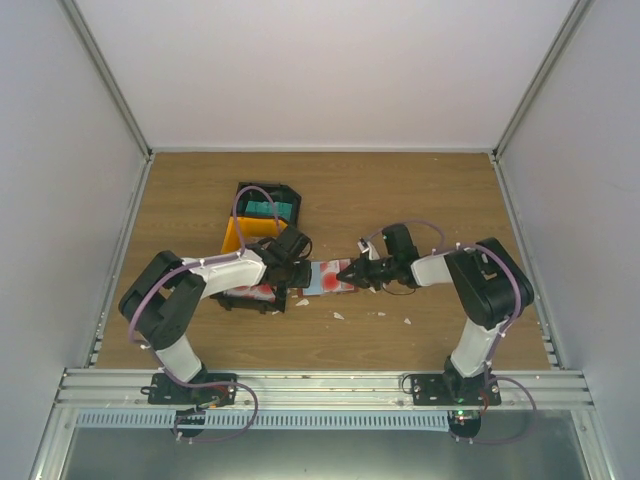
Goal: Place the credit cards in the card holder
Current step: Insert the credit card into the card holder.
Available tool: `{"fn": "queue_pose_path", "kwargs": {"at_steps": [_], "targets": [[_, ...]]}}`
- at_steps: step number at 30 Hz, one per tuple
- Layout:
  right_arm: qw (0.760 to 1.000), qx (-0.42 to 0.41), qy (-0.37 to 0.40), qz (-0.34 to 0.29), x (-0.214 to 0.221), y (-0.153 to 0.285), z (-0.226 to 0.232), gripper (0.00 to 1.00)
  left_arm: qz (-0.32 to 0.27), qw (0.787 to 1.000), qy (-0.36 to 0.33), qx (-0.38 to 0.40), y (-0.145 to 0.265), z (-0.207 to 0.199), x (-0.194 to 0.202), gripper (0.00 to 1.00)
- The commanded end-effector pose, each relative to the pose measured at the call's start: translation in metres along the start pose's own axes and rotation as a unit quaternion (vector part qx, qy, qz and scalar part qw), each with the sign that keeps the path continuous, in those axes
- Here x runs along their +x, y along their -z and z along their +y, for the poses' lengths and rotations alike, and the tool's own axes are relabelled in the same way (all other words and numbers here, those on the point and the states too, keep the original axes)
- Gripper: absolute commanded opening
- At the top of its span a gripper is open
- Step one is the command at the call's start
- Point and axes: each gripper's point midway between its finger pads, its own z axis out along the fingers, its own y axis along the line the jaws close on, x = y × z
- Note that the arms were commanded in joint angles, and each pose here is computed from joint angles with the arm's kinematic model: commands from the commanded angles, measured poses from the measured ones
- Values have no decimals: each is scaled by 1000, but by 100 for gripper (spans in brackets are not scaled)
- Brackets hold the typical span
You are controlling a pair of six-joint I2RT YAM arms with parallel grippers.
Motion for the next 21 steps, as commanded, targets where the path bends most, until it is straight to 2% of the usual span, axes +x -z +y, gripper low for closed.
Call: {"fn": "queue_pose_path", "kwargs": {"at_steps": [1, 4, 7, 21], "targets": [[1000, -3, 2, 10, -1, -7, -2, 0, 24, 999, 3, -29, -10, 14, 10, 34], [1000, -2, 3, 20, 1, -12, -5, 1, 29, 999, 4, -29, -12, 15, 12, 25], [1000, -2, 8, 28, 3, -17, -6, 0, 32, 999, 4, -26, -13, 14, 13, 21], [999, 20, 10, 23, 6, -45, -8, 0, 34, 999, 13, -17, -15, 12, 16, 24]]}}
